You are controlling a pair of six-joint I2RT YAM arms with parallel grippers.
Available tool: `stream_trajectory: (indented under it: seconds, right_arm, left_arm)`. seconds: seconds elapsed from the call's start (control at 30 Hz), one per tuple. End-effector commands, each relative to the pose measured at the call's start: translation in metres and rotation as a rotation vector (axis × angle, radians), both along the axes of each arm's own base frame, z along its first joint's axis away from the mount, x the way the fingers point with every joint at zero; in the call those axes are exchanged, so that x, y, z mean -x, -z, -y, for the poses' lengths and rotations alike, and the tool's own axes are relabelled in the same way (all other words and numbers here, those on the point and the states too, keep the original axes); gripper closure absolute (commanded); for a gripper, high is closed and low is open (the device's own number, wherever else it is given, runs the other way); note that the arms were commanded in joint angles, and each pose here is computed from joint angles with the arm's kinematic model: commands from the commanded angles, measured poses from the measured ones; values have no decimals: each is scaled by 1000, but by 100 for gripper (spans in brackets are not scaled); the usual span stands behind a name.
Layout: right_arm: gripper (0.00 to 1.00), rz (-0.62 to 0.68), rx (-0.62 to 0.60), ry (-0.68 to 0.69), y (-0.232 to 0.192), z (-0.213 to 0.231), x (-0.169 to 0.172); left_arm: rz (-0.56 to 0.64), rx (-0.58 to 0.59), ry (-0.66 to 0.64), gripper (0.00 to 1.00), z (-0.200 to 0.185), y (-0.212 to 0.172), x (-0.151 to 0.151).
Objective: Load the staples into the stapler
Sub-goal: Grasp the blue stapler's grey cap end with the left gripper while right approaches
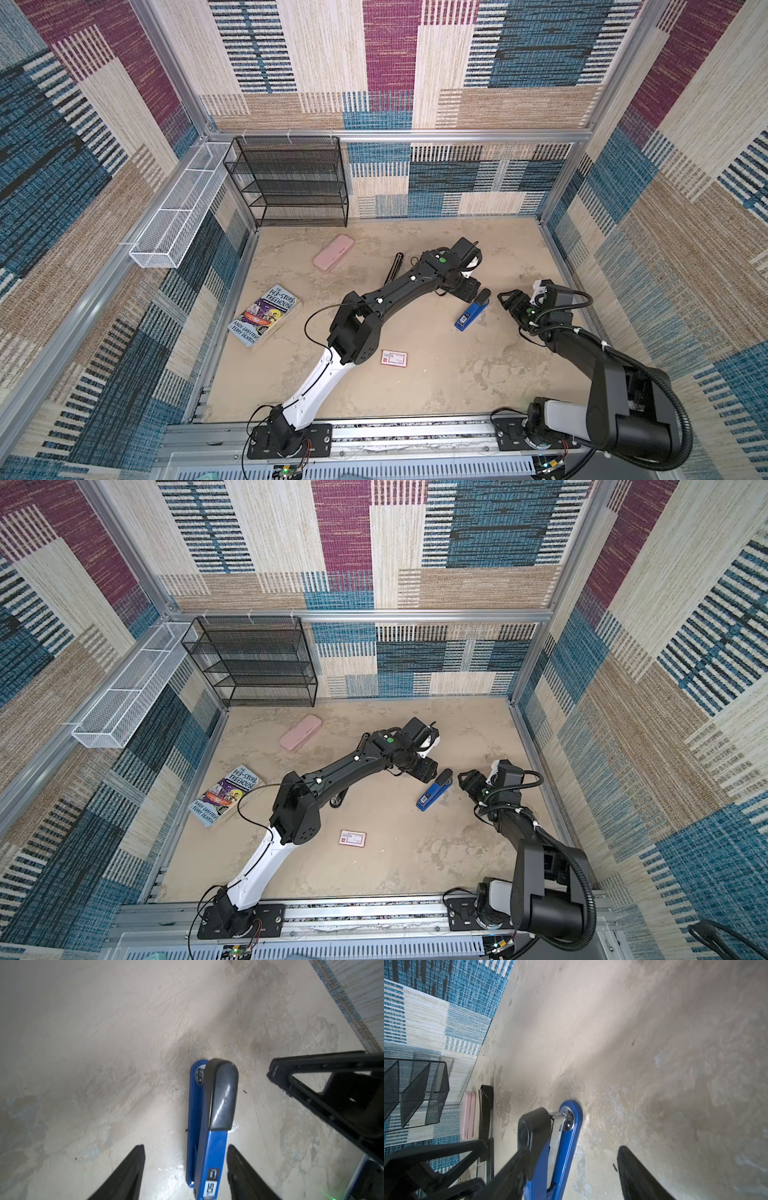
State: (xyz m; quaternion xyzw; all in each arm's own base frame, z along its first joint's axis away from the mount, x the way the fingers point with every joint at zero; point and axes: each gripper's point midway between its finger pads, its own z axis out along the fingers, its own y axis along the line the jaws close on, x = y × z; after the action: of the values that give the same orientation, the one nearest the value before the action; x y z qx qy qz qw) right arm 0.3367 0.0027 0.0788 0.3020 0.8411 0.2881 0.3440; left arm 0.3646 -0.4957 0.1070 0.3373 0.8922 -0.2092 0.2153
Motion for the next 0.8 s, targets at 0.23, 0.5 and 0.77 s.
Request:
stream_trajectory:
  seconds: [0.23, 0.5, 0.77]
  right_arm:
    - [30, 36, -8, 0, -4, -1, -2]
    - [30, 20, -6, 2, 1, -1, 3]
    - [31, 20, -11, -4, 3, -3, 5]
  left_arm:
    - [84, 15, 74, 32, 37, 13, 0]
    - [130, 0, 46, 38, 43, 30, -11]
    - [194, -94, 66, 68, 24, 33, -15]
